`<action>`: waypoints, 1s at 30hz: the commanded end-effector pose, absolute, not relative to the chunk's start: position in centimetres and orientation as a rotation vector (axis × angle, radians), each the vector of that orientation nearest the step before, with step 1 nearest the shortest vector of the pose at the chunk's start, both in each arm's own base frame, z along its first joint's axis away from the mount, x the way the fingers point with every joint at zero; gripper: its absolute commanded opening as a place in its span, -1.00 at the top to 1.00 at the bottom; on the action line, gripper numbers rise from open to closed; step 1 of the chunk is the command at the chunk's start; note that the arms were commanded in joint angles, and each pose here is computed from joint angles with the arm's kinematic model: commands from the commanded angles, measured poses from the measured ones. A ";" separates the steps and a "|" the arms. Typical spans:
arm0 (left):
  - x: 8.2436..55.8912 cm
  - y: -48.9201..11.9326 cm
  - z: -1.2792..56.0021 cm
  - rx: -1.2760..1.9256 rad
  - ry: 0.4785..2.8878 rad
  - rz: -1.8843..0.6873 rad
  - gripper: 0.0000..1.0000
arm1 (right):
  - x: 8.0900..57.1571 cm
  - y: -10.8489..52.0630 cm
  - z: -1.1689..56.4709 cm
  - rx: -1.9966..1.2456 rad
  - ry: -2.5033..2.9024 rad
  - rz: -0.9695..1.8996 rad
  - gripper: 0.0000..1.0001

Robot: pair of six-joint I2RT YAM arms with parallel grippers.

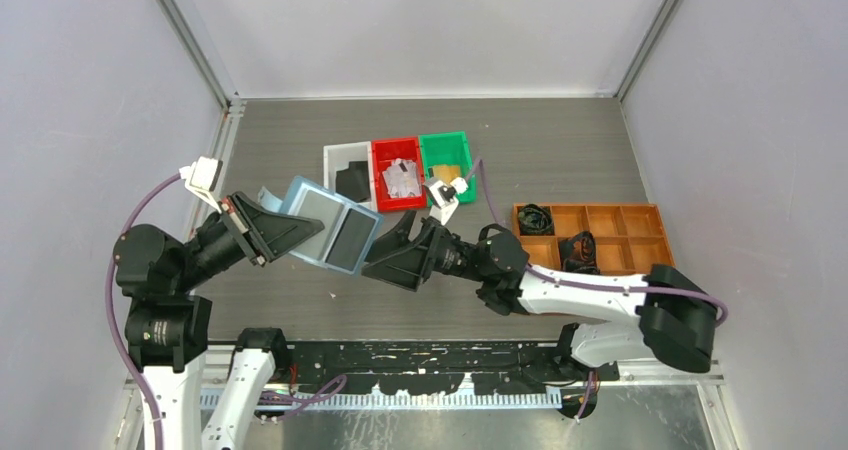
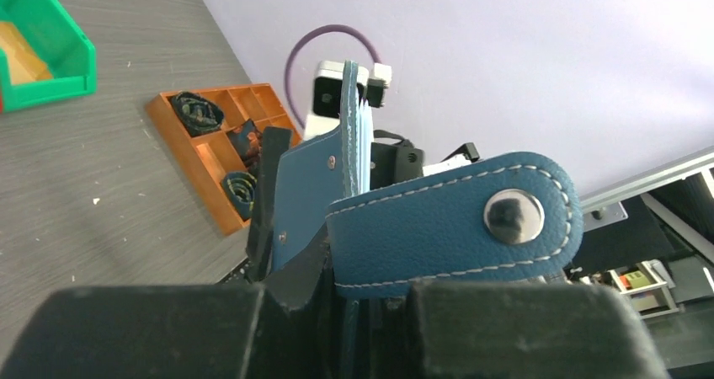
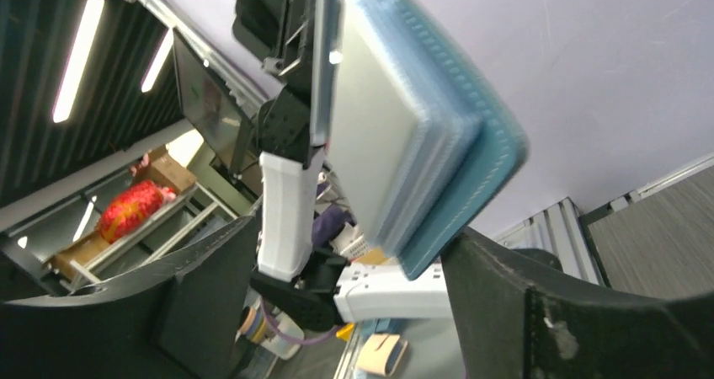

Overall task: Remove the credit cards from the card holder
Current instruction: Remove the credit card from the card holder.

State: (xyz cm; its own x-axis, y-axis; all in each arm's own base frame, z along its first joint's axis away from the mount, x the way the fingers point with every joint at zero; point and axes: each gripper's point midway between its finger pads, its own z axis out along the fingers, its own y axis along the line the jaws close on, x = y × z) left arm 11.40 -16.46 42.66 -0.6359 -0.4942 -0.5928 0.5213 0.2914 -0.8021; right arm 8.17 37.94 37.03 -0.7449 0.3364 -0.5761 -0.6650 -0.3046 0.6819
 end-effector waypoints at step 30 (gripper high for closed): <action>7.9 -16.6 43.3 0.544 1.504 -1.201 -0.06 | 3.9 34.4 32.6 -1.352 2.137 1.318 0.99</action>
State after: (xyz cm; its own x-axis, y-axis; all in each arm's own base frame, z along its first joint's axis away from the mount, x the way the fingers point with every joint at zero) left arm 10.55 -15.97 39.62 -0.5178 -0.3502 -0.7805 0.6433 0.4420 -0.6251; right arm 7.56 37.33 36.93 -0.5845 -0.2631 -0.7676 -0.8114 0.1845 0.5546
